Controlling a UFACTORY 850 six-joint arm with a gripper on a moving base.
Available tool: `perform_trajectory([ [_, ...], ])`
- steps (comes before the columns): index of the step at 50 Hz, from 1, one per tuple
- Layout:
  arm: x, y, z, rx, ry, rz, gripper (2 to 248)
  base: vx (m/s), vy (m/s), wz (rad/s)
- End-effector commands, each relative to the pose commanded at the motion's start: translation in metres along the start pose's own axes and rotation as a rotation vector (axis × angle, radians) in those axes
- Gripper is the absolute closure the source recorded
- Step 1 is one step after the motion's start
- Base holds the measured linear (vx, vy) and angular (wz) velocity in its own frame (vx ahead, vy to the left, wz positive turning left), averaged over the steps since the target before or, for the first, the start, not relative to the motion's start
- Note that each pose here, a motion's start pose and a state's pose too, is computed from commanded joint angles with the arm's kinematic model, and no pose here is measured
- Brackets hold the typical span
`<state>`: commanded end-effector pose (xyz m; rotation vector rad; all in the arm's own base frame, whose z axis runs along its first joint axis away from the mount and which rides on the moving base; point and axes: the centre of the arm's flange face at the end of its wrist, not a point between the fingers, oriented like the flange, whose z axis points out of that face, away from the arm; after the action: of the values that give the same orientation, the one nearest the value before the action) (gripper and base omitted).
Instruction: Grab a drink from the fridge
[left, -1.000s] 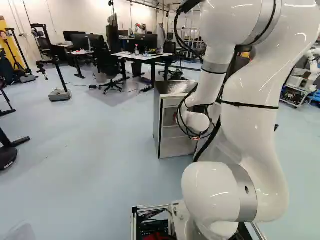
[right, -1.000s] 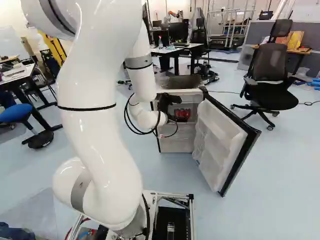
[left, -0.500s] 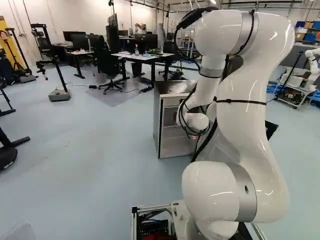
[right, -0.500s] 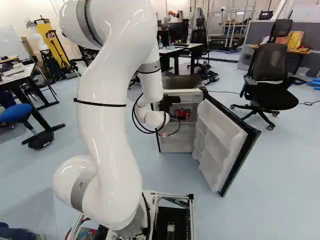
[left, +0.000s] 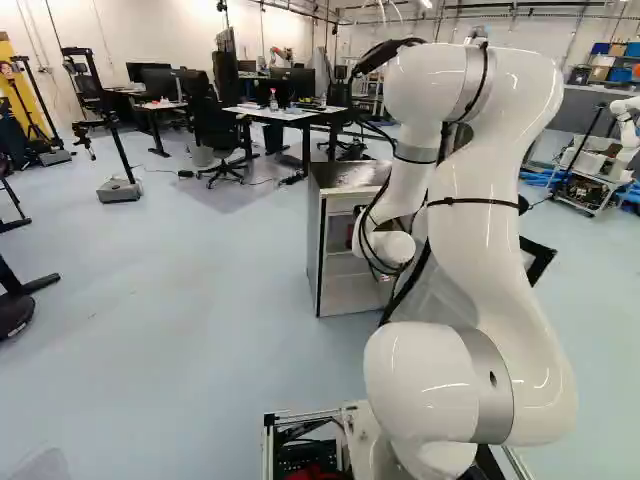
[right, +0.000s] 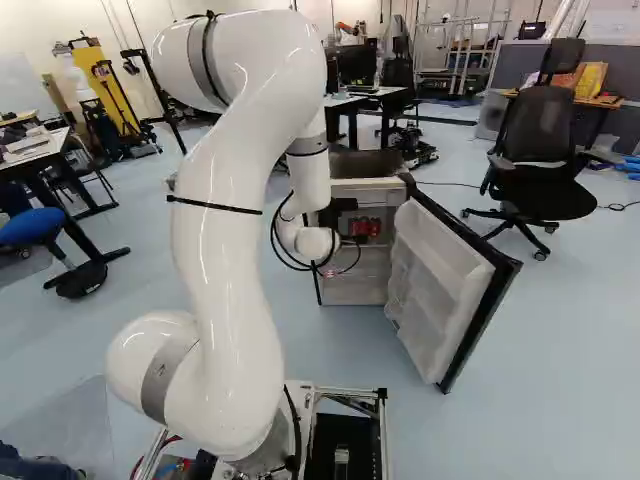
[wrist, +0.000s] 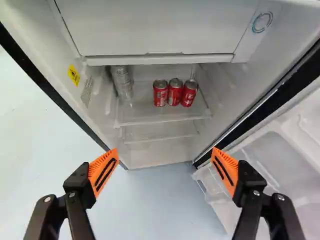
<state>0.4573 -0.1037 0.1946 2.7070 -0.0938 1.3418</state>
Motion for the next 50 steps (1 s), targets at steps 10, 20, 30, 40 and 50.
perform_trajectory([
  [10, -0.009, -0.001, 0.009, 0.002, -0.017, 0.001, 3, 0.000, 0.000, 0.000],
  [20, -0.017, -0.001, 0.018, 0.005, -0.034, 0.002, 3, 0.000, 0.000, 0.000],
  [30, -0.026, -0.002, 0.027, 0.007, -0.049, 0.002, 3, 0.000, 0.000, 0.000],
  [40, -0.033, -0.004, 0.038, 0.017, -0.050, -0.004, 3, 0.000, 0.000, 0.000],
  [50, -0.038, -0.006, 0.052, 0.032, -0.041, -0.014, 3, 0.000, 0.000, 0.000],
])
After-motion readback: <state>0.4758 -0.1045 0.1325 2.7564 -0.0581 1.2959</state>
